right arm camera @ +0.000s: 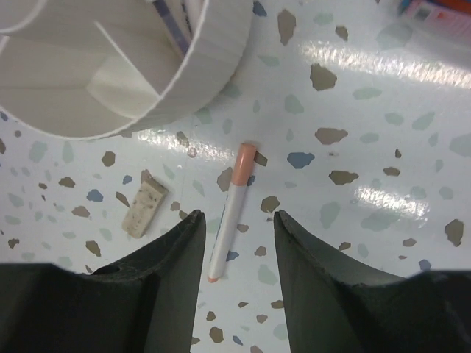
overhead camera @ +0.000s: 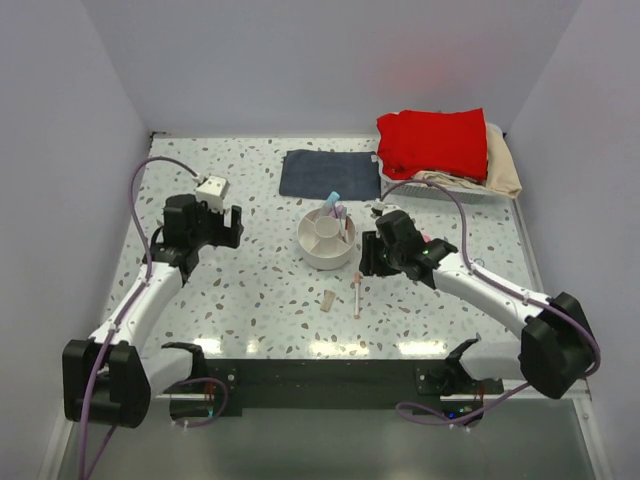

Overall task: Sort the stationery into containers
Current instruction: Pick up the pen from the center of the board.

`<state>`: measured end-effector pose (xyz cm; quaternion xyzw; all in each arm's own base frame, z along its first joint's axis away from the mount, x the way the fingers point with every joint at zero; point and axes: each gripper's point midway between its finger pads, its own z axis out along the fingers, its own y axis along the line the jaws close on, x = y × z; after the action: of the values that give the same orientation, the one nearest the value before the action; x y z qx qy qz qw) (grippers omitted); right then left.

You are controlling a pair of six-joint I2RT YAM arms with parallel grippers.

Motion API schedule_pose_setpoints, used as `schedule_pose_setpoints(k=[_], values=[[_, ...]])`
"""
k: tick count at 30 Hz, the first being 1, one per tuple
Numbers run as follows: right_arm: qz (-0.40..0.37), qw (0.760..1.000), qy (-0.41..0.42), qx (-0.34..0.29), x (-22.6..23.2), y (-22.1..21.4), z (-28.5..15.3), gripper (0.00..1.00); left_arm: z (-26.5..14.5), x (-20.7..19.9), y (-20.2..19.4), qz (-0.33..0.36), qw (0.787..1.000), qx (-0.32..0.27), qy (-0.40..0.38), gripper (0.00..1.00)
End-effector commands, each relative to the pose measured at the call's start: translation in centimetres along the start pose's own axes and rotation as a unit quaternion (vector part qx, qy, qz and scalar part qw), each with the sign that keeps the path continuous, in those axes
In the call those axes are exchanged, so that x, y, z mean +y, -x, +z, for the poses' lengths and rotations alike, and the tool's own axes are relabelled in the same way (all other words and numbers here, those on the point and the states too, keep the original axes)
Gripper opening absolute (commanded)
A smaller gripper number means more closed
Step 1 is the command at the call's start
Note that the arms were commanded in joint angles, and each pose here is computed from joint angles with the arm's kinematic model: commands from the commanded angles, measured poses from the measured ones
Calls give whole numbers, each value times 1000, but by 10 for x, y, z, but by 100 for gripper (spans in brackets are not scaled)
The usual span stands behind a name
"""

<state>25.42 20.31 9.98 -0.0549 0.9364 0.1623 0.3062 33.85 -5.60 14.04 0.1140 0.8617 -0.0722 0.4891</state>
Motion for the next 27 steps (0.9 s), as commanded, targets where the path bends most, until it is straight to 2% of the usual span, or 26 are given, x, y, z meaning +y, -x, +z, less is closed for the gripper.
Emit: schedule_pose_setpoints(k=[1, 7, 17, 22, 25, 27], values=[[65, 997, 3, 35, 7, -17, 18, 45, -11, 1, 15, -24, 999, -38, 9, 88], [100, 994, -19, 38, 4, -18, 40, 45, -22, -1, 8, -34, 999, -38, 11, 88], [108, 992, -37, 58, 6, -23, 57, 52, -25, -3, -4, -47, 998, -39, 12, 88], [117, 989, -57, 73, 5, -29, 66, 51, -27, -1, -1, -48, 998, -44, 18, 88], [112, 985, -100, 81, -7, -38, 71, 48, -28, 1, -1, -54, 997, -45, 22, 88], [115, 975, -159, 107, -28, -57, 71, 46, -28, 2, 0, -58, 997, -46, 23, 88]])
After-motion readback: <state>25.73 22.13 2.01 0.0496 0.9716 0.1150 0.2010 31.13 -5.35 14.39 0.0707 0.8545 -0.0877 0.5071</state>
